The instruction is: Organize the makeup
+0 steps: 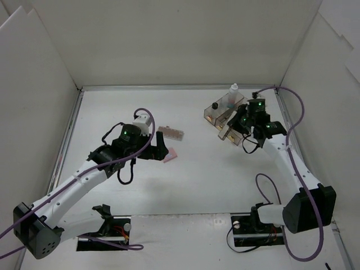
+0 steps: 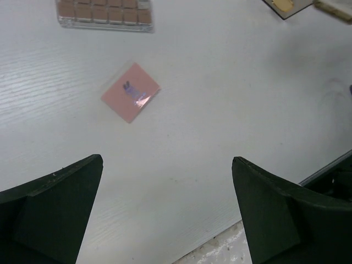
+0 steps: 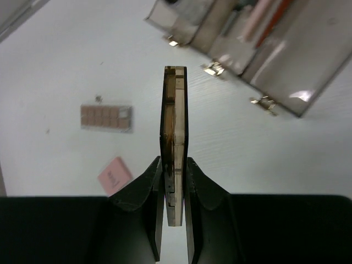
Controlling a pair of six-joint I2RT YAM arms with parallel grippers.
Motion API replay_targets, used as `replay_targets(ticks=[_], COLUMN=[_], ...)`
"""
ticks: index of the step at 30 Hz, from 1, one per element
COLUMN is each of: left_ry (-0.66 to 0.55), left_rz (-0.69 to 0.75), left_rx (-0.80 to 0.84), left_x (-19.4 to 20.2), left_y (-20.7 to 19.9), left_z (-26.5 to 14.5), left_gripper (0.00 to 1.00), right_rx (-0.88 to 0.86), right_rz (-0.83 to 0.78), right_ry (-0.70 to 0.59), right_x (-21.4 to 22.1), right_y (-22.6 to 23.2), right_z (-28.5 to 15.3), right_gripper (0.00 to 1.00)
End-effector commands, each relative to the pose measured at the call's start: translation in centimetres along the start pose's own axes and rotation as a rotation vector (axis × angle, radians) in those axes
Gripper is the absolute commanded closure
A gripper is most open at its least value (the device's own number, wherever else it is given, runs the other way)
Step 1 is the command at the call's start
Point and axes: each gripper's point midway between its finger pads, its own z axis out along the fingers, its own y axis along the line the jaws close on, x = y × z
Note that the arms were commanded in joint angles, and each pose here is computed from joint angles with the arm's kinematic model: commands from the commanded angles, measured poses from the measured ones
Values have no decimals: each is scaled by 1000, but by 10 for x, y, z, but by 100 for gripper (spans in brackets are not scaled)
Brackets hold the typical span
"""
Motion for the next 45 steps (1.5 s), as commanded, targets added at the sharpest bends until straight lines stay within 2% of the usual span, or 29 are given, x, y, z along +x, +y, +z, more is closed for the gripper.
replay_targets(ticks=[1,5,8,15,22,32,35,36,38,39,42,45], left_ry=[-30,0,28,56,43,35,36,37,36,33,38,39], left_rz=[-25,-48,-66,-97,-124,-162,-166,-166,-166,-165,-161,-158], left_rx=[-51,-74,-88,-108,-123,-155,-156,-156,-155,-154,-148,-143], left_x=[-5,5,14,24,28,38,39,39,39,37,36,34], left_y=[14,24,32,40,45,54,54,54,54,53,52,51], left_z=[-7,-6,-5,-8,-19,-28,-29,-28,-28,-27,-26,-24], left_gripper=[1,0,1,1,0,1,1,1,0,1,0,0], right_rx=[160,314,355,372,367,317,321,325,333,338,357,368], right_rz=[89,209,264,298,337,387,377,374,356,351,324,292], right_ry=[-127,-155,-148,-134,-103,23,28,30,15,11,-30,-75], right_x=[-39,-63,-77,-113,-126,-104,-101,-99,-103,-103,-111,-120], right_y=[-49,-113,-135,-151,-158,-162,-163,-164,-165,-165,-165,-161], right_z=[-12,-5,5,39,71,113,112,112,107,105,93,77], right_gripper=[100,100,100,100,100,94,87,79,72,62,54,52])
